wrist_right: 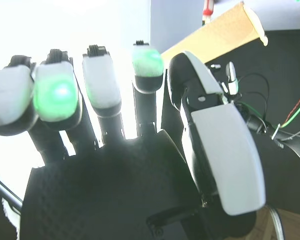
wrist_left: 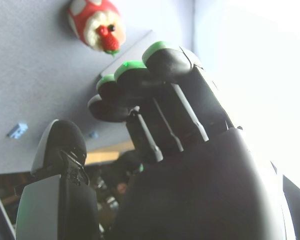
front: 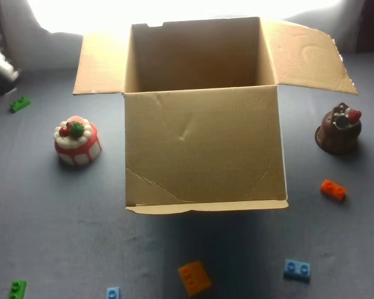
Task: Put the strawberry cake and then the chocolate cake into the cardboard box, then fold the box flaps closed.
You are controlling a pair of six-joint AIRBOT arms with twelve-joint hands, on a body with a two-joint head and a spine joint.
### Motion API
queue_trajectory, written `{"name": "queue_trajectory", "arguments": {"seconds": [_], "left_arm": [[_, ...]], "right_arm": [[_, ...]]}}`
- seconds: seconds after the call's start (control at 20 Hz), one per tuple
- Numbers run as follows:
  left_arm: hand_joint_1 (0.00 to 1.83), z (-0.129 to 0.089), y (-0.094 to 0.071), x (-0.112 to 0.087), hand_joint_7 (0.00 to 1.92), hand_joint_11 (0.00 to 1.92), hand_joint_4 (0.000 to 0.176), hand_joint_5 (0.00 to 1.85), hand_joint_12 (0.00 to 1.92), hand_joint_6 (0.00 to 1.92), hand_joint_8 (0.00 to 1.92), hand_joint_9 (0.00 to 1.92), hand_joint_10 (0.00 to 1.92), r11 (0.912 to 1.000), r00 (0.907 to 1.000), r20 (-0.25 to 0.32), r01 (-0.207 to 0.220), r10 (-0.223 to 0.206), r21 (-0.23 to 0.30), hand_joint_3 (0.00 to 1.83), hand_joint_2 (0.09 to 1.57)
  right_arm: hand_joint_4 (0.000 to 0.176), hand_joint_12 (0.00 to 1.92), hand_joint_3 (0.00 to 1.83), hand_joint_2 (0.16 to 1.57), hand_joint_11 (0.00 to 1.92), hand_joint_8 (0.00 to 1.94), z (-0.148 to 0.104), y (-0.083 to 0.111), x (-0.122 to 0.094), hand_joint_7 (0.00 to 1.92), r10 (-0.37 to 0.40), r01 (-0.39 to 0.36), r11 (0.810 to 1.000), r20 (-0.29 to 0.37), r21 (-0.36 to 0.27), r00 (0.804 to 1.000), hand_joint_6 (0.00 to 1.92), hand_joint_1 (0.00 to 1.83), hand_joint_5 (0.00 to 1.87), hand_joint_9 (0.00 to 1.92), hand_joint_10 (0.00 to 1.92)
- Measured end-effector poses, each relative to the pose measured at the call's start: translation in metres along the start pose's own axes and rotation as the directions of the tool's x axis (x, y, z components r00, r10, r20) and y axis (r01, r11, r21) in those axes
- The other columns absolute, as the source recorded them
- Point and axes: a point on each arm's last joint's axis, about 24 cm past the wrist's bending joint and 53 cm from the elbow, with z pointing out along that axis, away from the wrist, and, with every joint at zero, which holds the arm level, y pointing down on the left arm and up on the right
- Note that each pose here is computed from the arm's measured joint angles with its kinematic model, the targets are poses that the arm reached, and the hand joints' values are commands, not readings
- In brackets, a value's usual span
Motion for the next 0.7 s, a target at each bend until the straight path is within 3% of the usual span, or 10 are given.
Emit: {"name": "queue_trajectory", "arguments": {"seconds": [0.15, 0.3, 0.35, 0.45, 0.5, 0.6, 0.7], "left_arm": [[0.42, 0.001, 0.004, -0.001, 0.09, 0.00, 0.029, 0.11, 0.48, 0.00, 0.00, 0.13, 0.00, 1.0000, 1.0000, 0.002, 0.009, -0.009, -0.003, 0.03, 1.04], [0.44, 0.001, 0.006, 0.001, 0.08, 0.00, 0.039, 0.09, 0.56, 0.00, 0.00, 0.13, 0.00, 0.9999, 1.0000, -0.002, 0.008, -0.008, -0.009, 0.00, 1.02], [0.59, 0.001, 0.005, 0.001, 0.08, 0.00, 0.038, 0.07, 0.55, 0.00, 0.00, 0.12, 0.00, 0.9999, 1.0000, -0.005, 0.007, -0.007, -0.007, 0.00, 1.01], [0.70, 0.000, 0.005, 0.001, 0.08, 0.00, 0.040, 0.07, 0.55, 0.00, 0.00, 0.12, 0.00, 1.0000, 1.0000, -0.004, 0.006, -0.006, -0.007, 0.00, 0.99], [0.97, 0.000, 0.005, 0.002, 0.07, 0.00, 0.054, 0.05, 0.44, 0.00, 0.00, 0.08, 0.00, 1.0000, 1.0000, -0.008, 0.004, -0.004, -0.008, 0.00, 0.95], [1.04, 0.000, 0.007, 0.005, 0.06, 0.00, 0.054, 0.04, 0.42, 0.00, 0.00, 0.08, 0.00, 0.9999, 0.9998, -0.022, -0.005, 0.005, -0.014, 0.00, 0.94], [1.24, 0.001, 0.007, 0.007, 0.06, 0.00, 0.042, 0.05, 0.39, 0.00, 0.00, 0.06, 0.00, 0.9999, 0.9996, -0.028, -0.006, 0.006, -0.014, 0.00, 0.94]], "right_arm": [[0.000, 0.32, 0.03, 1.11, 0.00, 0.00, 0.000, 0.001, -0.002, 0.10, -0.005, 0.005, 1.000, 0.010, -0.005, 1.000, 0.08, 0.33, 0.03, 0.02, 0.18], [0.000, 0.34, 0.01, 1.11, 0.00, 0.00, 0.000, 0.000, 0.000, 0.10, -0.009, 0.009, 1.000, -0.001, 0.001, 1.000, 0.06, 0.32, 0.04, 0.03, 0.16], [0.000, 0.35, 0.01, 1.10, 0.00, 0.00, 0.000, 0.000, 0.000, 0.10, -0.009, 0.009, 1.000, 0.001, 0.000, 1.000, 0.06, 0.32, 0.04, 0.03, 0.16], [0.000, 0.34, 0.00, 1.09, 0.00, 0.00, 0.000, -0.003, -0.002, 0.10, -0.002, 0.001, 1.000, 0.008, 0.015, 1.000, 0.06, 0.36, 0.04, 0.03, 0.16], [0.000, 0.33, 0.00, 1.04, 0.00, 0.00, 0.001, -0.009, -0.004, 0.08, 0.015, -0.016, 0.999, 0.015, 0.039, 1.000, 0.05, 0.50, 0.04, 0.02, 0.15], [0.000, 0.33, 0.00, 1.03, 0.00, 0.00, 0.003, -0.013, -0.006, 0.08, 0.028, -0.030, 0.998, 0.021, 0.060, 0.999, 0.05, 0.53, 0.04, 0.03, 0.15], [0.000, 0.37, 0.00, 1.01, 0.00, 0.01, 0.003, -0.016, -0.004, 0.11, 0.063, -0.064, 0.995, 0.018, 0.072, 0.998, 0.04, 0.72, 0.04, 0.05, 0.13]]}}
